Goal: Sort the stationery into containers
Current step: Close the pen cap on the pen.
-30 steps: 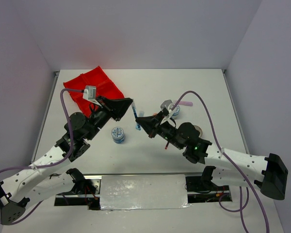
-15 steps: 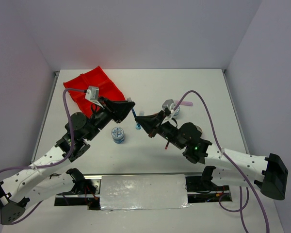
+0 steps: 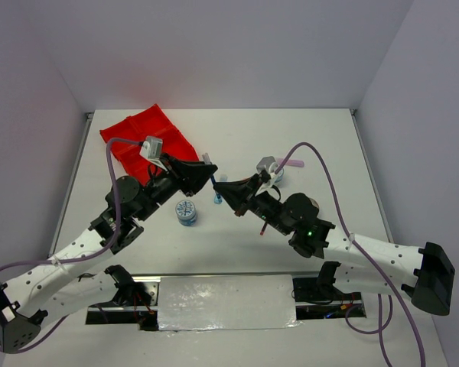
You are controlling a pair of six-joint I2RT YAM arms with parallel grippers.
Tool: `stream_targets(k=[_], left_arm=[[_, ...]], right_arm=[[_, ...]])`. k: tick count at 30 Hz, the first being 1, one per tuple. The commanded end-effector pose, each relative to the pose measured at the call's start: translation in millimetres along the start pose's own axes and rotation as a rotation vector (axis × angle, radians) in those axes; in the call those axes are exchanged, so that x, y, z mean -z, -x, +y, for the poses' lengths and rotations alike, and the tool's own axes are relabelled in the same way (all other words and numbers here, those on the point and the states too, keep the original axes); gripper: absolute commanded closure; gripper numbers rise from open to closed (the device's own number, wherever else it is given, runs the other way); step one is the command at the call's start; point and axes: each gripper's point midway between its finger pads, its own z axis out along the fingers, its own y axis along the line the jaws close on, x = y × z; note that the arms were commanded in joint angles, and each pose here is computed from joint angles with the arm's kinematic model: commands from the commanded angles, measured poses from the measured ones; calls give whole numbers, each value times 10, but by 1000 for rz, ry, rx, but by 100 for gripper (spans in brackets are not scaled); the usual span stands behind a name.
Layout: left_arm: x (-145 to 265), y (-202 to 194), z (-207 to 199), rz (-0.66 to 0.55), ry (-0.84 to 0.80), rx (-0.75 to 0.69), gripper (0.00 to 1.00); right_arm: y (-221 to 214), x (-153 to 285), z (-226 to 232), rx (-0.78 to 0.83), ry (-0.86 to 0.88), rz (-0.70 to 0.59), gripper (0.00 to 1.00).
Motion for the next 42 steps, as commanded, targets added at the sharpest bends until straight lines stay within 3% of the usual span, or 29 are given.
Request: stream_targets(k=[1, 4, 6, 10, 11, 16, 18, 20, 21, 26, 29, 32, 33, 38, 39, 42], left_arm=[[-2, 57, -125, -9, -55, -30, 58], [-13, 37, -111, -1, -51, -35, 57], [-16, 40, -122, 2, -55, -38, 63], [-35, 37, -116, 10, -49, -47, 88], [-40, 62, -134, 7, -53, -54, 98], [-44, 106, -238, 12, -105, -127, 100], [-7, 113, -360, 13, -176, -163, 100], [37, 98, -493, 24, -261, -221, 100], [62, 101, -547, 25, -293, -237, 100], [178, 48, -758, 40, -434, -298, 100], [194, 37, -809, 42, -468, -303, 100], [211, -5, -830, 57, -493, -311, 100], [228, -30, -854, 68, -513, -314, 100], [219, -111, -836, 101, -526, -334, 100], [208, -114, -813, 99, -516, -341, 100], [204, -117, -787, 87, -511, -357, 90]], right_arm=[[428, -15, 89, 4, 19, -128, 100], [438, -15, 86, 4, 16, -128, 100], [448, -13, 84, 5, 15, -130, 100], [436, -14, 96, 4, 22, -127, 100], [426, -12, 105, 4, 26, -124, 100], [349, -11, 187, 23, 82, -103, 99], [300, -16, 194, 42, 102, -82, 90], [238, -21, 225, 63, 138, -50, 63], [241, -33, 240, 70, 152, -42, 41], [164, -28, 227, 77, 180, -4, 35], [156, -33, 237, 81, 187, 2, 40], [156, -37, 263, 80, 199, 4, 52], [160, -29, 266, 81, 202, 2, 64], [189, -42, 355, 56, 239, 17, 91], [190, -40, 375, 54, 250, 18, 100], [176, -44, 377, 36, 250, 17, 100]])
